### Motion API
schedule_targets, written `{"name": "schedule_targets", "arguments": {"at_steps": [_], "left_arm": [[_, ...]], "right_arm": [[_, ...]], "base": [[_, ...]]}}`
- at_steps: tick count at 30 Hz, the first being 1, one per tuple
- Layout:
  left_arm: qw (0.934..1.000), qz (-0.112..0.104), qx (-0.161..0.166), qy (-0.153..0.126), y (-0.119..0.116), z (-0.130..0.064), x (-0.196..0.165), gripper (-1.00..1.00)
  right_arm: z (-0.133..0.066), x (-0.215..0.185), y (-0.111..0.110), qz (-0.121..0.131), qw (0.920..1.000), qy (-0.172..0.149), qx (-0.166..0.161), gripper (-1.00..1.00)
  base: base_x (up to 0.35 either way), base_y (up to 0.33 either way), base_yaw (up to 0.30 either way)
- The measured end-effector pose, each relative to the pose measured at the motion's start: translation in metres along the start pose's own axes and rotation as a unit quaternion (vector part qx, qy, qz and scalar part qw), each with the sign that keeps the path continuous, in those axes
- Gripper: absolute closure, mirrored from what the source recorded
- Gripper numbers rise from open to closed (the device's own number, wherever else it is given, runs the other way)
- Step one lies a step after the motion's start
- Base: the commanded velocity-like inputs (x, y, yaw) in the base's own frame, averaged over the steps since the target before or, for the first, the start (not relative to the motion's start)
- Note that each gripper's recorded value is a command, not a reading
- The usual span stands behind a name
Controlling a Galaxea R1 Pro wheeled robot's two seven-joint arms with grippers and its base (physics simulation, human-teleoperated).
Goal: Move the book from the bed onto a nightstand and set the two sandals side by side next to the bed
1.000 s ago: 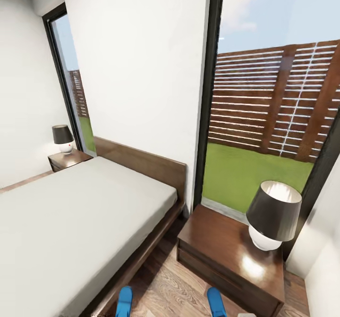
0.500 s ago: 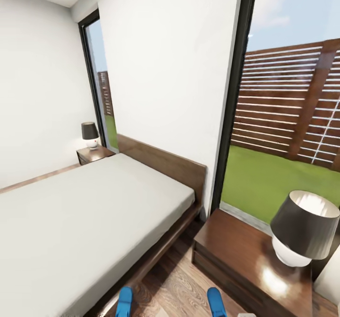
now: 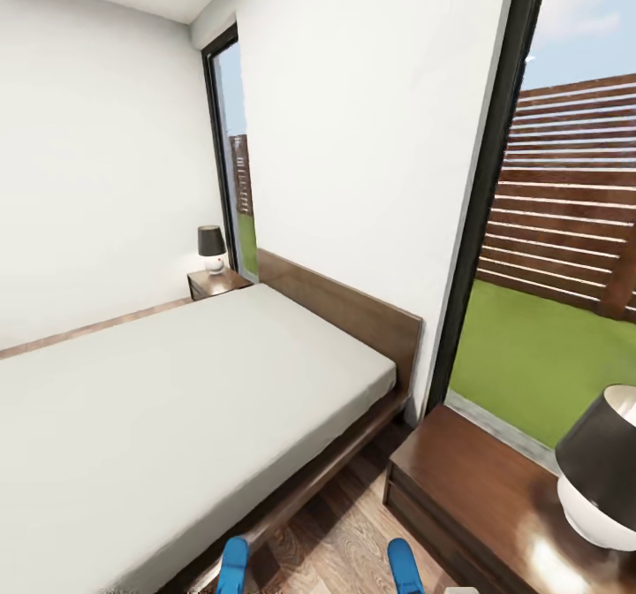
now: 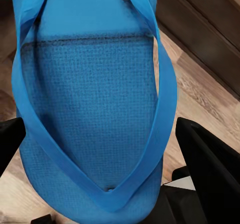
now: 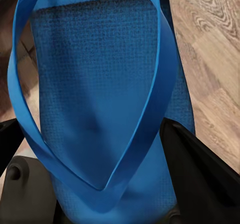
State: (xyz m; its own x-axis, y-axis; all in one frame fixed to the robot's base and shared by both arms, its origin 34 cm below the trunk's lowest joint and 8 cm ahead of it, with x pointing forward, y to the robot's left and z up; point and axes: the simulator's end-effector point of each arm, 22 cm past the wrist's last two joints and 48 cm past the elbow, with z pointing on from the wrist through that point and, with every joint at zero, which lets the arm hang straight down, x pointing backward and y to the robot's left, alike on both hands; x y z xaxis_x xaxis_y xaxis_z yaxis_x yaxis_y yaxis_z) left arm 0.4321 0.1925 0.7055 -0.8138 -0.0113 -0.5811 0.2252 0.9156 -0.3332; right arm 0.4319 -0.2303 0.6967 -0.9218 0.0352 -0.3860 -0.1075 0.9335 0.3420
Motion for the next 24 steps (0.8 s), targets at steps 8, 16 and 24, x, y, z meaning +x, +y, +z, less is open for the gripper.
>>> {"name": "schedule_targets", "arguments": {"at_steps": [8,16,24], "left_arm": [[1.0000,0.000,0.000,0.000,0.0000,0.0000,0.0000,1.00],[1.0000,0.000,0.000,0.000,0.0000,0.0000,0.0000,1.00],[1.0000,0.000,0.000,0.000,0.0000,0.0000,0.0000,1.00]], "right_arm": [[0.0001,0.0000,0.0001,0.000,1.0000,0.000,0.000,1.00],[0.0000,0.0000,-0.0001,0.000,1.0000,0.000,0.000,1.00],[0.0000,-0.0001,0.0000,0.000,1.0000,0.000,0.000,1.00]], "base": [[0.000,0.000,0.293],[0.000,0.000,0.293],[0.000,0.000,0.293]]}}
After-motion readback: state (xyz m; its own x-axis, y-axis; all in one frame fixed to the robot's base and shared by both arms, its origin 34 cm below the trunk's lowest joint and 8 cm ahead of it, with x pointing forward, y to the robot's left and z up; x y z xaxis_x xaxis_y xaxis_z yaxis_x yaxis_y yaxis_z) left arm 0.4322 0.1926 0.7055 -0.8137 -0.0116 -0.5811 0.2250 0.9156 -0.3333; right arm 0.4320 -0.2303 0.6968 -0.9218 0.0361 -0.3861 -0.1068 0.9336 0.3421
